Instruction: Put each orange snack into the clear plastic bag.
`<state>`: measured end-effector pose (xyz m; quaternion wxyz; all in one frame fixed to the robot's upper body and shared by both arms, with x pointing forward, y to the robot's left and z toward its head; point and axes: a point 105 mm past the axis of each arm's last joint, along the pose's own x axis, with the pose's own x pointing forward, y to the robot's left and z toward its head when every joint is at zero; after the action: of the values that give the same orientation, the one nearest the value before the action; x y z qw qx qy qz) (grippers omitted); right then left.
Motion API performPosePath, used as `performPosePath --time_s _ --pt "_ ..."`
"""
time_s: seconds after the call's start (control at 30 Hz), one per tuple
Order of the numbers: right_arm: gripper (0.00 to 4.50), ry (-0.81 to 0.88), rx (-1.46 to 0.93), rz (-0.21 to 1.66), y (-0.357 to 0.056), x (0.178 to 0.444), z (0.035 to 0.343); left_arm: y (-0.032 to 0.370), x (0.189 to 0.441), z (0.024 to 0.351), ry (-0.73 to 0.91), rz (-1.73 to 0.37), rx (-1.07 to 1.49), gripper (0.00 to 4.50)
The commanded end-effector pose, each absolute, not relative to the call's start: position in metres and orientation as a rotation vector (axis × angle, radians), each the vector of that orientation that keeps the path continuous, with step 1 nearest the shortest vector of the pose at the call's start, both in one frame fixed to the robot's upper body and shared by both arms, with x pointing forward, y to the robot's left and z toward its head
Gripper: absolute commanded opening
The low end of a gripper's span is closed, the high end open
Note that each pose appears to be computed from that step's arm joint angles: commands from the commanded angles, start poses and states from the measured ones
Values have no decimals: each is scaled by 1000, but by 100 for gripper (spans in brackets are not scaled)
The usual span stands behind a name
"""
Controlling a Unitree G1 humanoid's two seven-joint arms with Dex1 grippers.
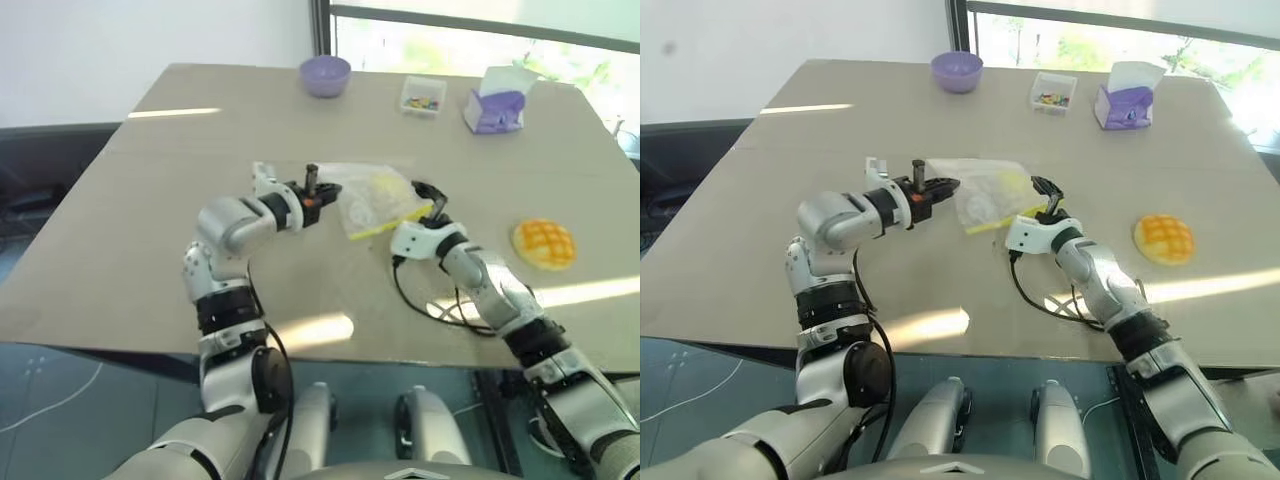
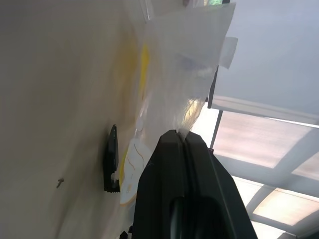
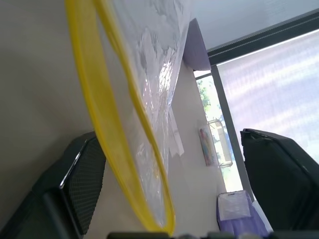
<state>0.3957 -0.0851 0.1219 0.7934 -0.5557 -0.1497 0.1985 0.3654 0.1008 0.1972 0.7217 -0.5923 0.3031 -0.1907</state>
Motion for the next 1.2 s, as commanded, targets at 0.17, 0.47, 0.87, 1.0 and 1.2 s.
performPosePath --time_s 0.17,0.47,0.87,1.0,1.2 --pt "102 -313 -1169 405 -98 402 123 109 362 217 585 -465 -1265 0" --pt "4 -293 -936 220 -96 408 166 150 353 223 445 -571 -651 0" --pt "0 -247 -859 241 -88 406 183 134 302 229 14 -959 285 225" --pt "0 -253 -858 243 -88 403 183 124 303 220 11 -971 319 225" --pt "0 -250 -859 240 -88 402 183 112 300 217 11 -1020 284 225"
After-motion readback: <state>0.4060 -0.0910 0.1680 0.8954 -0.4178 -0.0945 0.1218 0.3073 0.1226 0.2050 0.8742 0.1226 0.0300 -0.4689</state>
